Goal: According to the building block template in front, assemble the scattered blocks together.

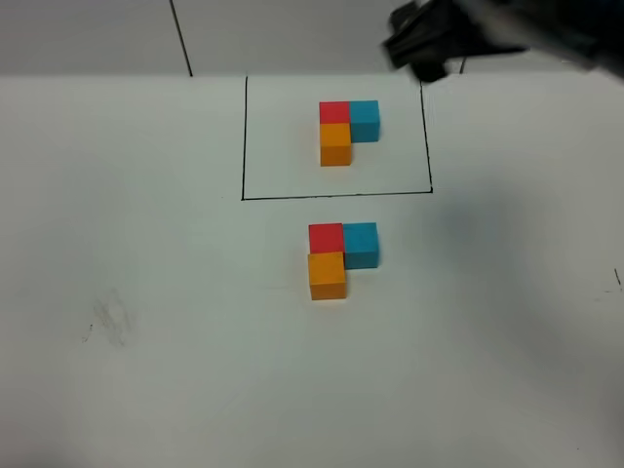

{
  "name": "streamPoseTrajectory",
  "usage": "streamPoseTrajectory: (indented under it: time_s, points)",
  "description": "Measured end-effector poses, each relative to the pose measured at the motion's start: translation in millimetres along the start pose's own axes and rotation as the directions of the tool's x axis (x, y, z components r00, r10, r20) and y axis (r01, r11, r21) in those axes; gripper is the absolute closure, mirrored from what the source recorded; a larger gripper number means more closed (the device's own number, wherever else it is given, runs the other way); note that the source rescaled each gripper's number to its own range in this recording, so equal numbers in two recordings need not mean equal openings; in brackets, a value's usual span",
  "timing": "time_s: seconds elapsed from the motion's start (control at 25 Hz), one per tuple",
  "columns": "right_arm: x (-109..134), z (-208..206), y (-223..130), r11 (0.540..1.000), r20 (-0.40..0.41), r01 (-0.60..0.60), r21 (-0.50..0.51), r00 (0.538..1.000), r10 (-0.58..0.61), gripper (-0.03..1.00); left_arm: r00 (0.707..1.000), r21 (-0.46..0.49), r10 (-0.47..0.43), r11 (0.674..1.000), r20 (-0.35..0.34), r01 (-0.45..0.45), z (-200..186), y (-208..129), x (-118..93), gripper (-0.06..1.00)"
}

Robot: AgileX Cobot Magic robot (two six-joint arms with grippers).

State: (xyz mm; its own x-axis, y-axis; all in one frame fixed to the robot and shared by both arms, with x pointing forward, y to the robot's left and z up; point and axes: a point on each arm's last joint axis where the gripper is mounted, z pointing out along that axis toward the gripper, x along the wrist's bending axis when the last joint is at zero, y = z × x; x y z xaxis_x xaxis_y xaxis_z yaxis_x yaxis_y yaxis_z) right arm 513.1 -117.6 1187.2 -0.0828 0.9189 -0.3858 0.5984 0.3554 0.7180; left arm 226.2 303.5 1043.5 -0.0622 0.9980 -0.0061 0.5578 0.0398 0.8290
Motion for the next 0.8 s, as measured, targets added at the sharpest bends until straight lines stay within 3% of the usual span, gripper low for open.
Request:
streamPoseTrajectory:
  time_s: [0.12,0.24,0.4,0.52,0.6,0.8]
  points:
    - [-74.1,-22.2,2.5,0.998,0.134,0.015,-0.067,0.991,-0.006,0.07,1.0,0.0,0.0,1.0,0.0,0.0,0.0,0.0,0.0,0.23]
    - [-142.8,-46.2,-10.2,0.996,0.267,0.063,-0.055,0.963,-0.046,0.08,1.0,0.0,0.0,1.0,0.0,0.0,0.0,0.0,0.0,0.23]
    - [-206.2,-85.8,-38.4,0.996,0.387,0.089,-0.011,0.919,-0.078,0.08,1.0,0.0,0.0,1.0,0.0,0.0,0.0,0.0,0.0,0.23]
    - [-232.2,-127.5,-62.6,0.998,0.442,0.028,-0.055,0.897,-0.001,0.08,1.0,0.0,0.0,1.0,0.0,0.0,0.0,0.0,0.0,0.23]
    - [-240.5,-164.1,-81.2,0.991,0.448,-0.002,-0.136,0.892,0.063,0.08,1.0,0.0,0.0,1.0,0.0,0.0,0.0,0.0,0.0,0.23]
    - [-238.9,-239.7,-145.4,0.939,0.348,-0.058,-0.34,0.92,0.183,0.08,1.0,0.0,0.0,1.0,0.0,0.0,0.0,0.0,0.0,0.23]
